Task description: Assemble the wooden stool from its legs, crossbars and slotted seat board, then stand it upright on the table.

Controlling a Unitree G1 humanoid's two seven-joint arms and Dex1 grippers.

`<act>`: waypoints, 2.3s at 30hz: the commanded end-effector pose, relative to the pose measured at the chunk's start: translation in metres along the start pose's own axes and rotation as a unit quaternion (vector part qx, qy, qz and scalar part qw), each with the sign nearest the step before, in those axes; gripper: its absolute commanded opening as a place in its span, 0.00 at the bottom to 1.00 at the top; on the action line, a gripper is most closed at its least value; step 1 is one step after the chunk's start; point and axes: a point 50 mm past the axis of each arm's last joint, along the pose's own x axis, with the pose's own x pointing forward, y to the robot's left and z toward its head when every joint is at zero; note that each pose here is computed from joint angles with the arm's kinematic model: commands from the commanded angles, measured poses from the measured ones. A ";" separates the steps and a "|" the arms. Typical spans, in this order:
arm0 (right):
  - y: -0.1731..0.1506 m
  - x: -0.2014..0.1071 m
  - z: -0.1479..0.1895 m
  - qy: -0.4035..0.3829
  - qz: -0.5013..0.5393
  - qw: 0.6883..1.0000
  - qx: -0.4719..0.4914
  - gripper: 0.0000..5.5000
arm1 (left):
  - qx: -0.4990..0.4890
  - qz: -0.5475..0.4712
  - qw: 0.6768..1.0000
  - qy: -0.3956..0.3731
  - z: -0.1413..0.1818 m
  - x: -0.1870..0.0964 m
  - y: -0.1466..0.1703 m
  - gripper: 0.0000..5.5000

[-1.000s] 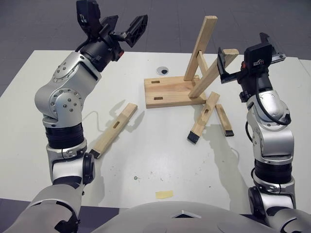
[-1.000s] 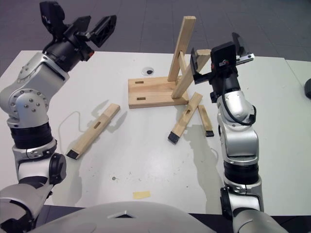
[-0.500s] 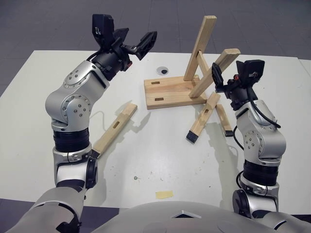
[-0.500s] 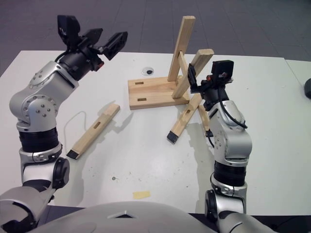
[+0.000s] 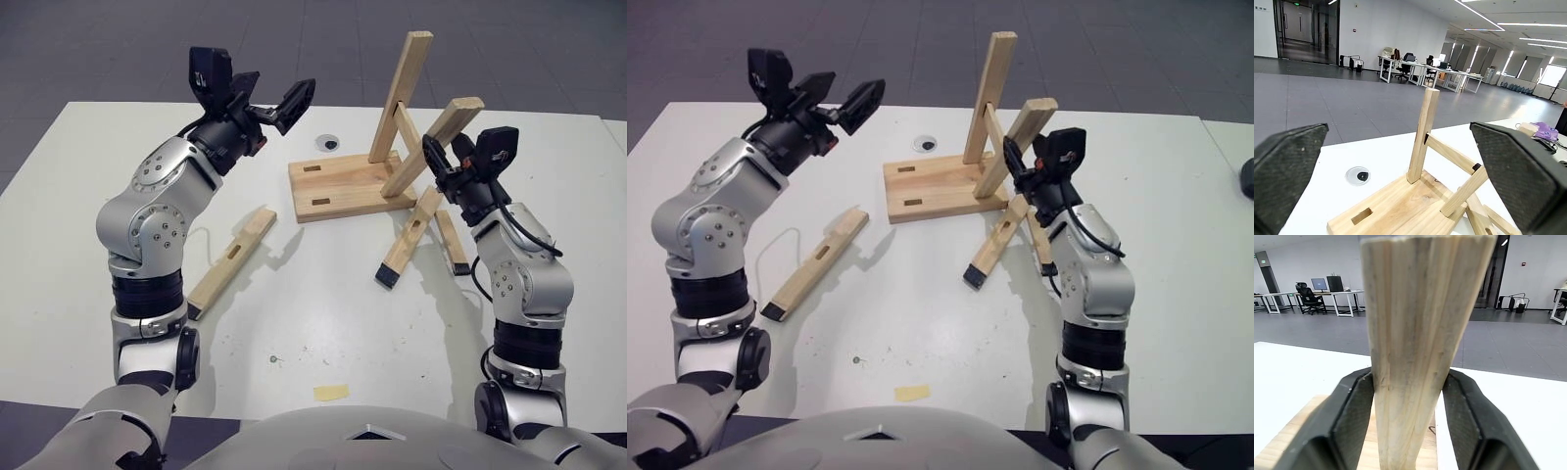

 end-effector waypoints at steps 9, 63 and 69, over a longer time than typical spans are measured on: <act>-0.010 -0.027 -0.007 0.028 0.158 0.987 0.016 0.38 | 0.027 -0.023 0.999 0.017 0.003 -0.001 -0.002 0.98; -0.066 -0.056 0.032 -0.145 -0.186 0.970 0.055 0.98 | 0.019 0.166 0.984 -0.053 0.011 -0.030 0.043 0.98; -0.062 -0.068 -0.025 -0.004 -0.171 0.984 0.046 0.98 | 0.124 0.223 0.967 0.016 -0.014 -0.045 0.054 0.98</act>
